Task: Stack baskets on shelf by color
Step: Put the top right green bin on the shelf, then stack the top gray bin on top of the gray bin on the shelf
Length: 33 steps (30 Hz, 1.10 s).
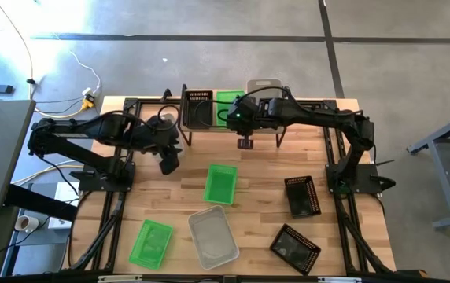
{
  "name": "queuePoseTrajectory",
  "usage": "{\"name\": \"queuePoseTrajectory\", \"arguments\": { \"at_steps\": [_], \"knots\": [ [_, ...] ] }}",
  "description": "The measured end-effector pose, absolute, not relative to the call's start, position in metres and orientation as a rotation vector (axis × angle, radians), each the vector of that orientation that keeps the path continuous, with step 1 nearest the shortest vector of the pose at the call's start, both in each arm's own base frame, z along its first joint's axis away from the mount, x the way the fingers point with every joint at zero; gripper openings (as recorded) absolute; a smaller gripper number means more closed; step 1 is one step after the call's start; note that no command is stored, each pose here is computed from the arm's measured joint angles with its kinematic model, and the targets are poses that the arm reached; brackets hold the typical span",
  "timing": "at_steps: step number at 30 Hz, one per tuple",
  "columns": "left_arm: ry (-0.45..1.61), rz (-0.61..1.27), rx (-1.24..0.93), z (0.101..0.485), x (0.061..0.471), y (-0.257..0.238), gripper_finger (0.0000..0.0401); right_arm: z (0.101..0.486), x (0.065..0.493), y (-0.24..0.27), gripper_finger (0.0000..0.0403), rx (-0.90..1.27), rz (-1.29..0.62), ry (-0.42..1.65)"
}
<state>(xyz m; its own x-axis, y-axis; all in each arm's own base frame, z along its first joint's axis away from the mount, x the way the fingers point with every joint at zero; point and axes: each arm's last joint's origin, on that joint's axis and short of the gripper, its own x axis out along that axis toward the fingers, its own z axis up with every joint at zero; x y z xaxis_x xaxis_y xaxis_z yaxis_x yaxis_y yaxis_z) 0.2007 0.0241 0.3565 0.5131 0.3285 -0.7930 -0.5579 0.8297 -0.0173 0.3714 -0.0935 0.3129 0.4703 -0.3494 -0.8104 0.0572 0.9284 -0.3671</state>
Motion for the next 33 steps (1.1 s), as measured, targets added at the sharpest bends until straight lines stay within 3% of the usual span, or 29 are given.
{"name": "queuePoseTrajectory", "arguments": {
  "at_steps": [5, 14, 24, 33],
  "knots": [
    [0.878, 0.661, -0.366, 0.355, 0.196, 0.032, 0.0131, 0.318, 0.371, -0.093, 0.0084, -0.287, -0.265, 1.049],
    [0.966, 1.036, -0.611, 0.345, 0.17, 0.047, 0.0131, 0.35, 0.374, -0.075, 0.0084, -0.312, -0.237, 0.968],
    [0.947, 1.259, -0.72, 0.342, 0.155, 0.062, 0.0131, 0.379, 0.373, -0.073, 0.0084, -0.332, -0.243, 0.893],
    [1.031, 1.441, -0.859, 0.298, 0.135, 0.089, 0.0131, 0.383, 0.371, -0.073, 0.0084, -0.388, -0.217, 0.9]
  ]
}}
